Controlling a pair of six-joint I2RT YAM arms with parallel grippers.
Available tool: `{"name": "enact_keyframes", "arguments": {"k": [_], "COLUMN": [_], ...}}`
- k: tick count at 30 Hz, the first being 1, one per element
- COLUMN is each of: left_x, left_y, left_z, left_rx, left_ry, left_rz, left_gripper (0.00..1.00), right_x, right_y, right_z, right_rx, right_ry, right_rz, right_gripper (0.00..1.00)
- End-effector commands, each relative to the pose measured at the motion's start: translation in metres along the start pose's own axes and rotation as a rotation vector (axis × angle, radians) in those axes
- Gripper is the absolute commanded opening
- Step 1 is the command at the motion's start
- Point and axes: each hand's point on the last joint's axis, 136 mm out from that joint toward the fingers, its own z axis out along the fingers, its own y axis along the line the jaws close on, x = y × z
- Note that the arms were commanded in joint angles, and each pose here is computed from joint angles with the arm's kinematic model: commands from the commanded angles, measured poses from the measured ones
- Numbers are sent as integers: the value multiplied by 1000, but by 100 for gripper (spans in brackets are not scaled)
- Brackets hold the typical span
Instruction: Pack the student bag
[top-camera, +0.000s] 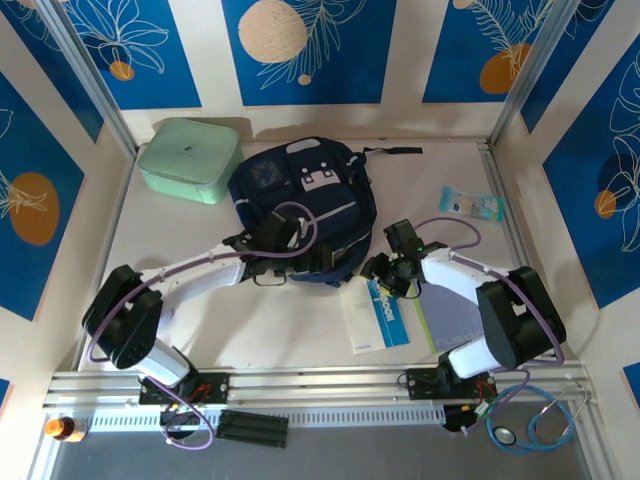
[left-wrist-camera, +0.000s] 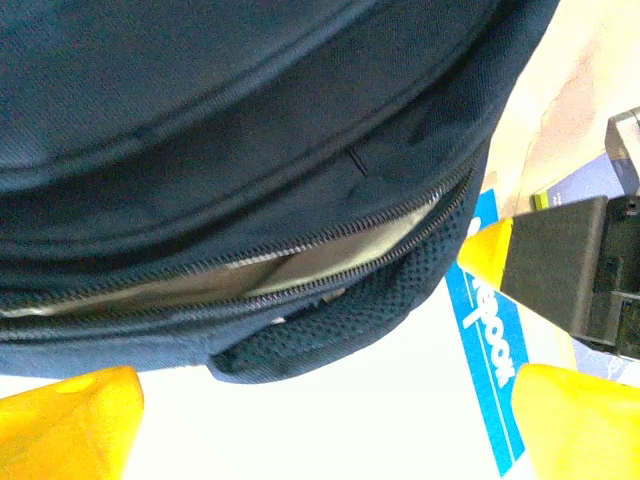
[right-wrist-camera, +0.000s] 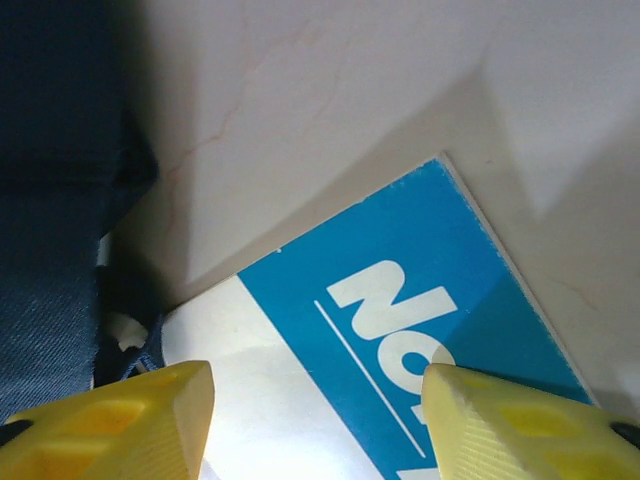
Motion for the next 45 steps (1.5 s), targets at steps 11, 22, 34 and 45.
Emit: {"name": "enact_keyframes", "arguments": {"k": [11, 22, 34, 45], "left_x": [58, 83, 87, 92], "left_y": [-41, -58, -61, -58], "left_z": [39, 70, 95, 111], "left_rx": [32, -24, -21, -23], "left_ry": [197, 348, 403, 424], "left_rz": [92, 149, 112, 83], "left_gripper": [96, 78, 51, 48], "right_x": [-5, 25, 39, 51], "right_y": [-49, -45, -57, -62], "right_z": [-43, -35, -28, -27], "right_rx": [189, 117, 129, 121], "right_ry": [-164, 47, 121, 166], "right_rz": [119, 129, 220, 267], "right_gripper": [59, 60, 60, 60]}}
